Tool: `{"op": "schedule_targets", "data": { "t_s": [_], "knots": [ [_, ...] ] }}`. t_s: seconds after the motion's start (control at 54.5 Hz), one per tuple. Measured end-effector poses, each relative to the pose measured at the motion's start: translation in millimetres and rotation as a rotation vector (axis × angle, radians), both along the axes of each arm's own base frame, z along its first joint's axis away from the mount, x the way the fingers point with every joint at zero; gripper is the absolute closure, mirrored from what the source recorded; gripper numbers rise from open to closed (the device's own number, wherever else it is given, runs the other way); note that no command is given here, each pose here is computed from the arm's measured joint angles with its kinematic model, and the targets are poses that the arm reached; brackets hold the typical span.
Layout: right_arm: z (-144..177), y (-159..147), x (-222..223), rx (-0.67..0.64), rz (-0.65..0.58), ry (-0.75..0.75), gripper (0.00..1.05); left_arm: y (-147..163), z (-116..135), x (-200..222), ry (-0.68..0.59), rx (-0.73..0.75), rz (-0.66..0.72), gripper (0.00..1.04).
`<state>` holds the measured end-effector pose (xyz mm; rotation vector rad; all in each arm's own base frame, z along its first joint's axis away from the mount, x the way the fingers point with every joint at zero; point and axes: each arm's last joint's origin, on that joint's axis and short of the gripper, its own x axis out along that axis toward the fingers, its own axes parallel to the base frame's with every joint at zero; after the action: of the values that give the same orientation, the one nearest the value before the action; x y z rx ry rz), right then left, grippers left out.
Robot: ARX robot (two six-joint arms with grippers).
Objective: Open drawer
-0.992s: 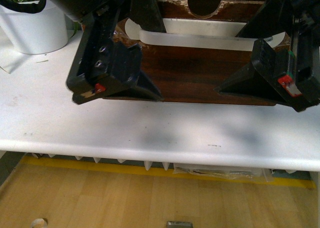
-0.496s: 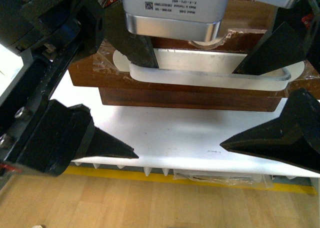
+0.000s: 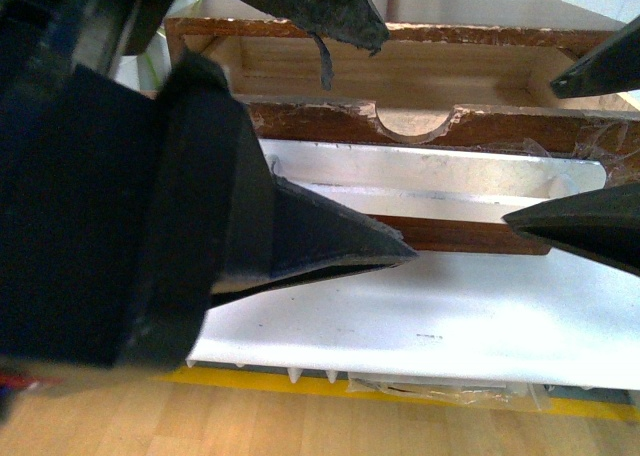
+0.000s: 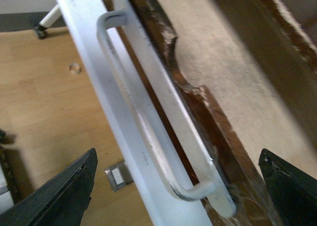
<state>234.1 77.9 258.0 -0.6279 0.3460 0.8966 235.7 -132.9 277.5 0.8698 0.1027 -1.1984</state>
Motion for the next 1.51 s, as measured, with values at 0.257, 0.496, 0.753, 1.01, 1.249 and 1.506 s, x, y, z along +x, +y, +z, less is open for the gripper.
{"op": "schedule_targets", "data": {
  "t_s": [0.257,0.496,0.753,1.01,1.249,1.506],
  "knots": [
    [-11.4,-31.9,-42.5,0.156,-0.327,-0.176,0.09,47.3,-10.3,-21.6,-0.166,-0.278,0.428,0.06],
    [-21.0,-53.0,-86.6,0.311,-0.571,-0.267,0.09,93.7,-25.0,-58.7,-0.142,-0.488,0.716,0.06],
    [-34.6,-71.0,-122.0,0.428,-0.762,-0.336,0.09,138.3,-47.5,-100.9,-0.025,-0.703,1.030,0.06],
    [-46.1,-81.7,-136.6,0.553,-0.922,-0.375,0.09,165.4,-82.8,-130.2,0.067,-0.790,1.345,0.06],
    [-50.0,-82.9,-136.2,0.591,-0.963,-0.357,0.09,167.4,-87.0,-132.4,0.070,-0.799,1.369,0.06],
    [-60.8,-78.1,-136.3,0.614,-0.895,-0.348,0.42,158.6,-90.5,-138.4,-0.111,-0.865,1.214,0.37]
  ]
}}
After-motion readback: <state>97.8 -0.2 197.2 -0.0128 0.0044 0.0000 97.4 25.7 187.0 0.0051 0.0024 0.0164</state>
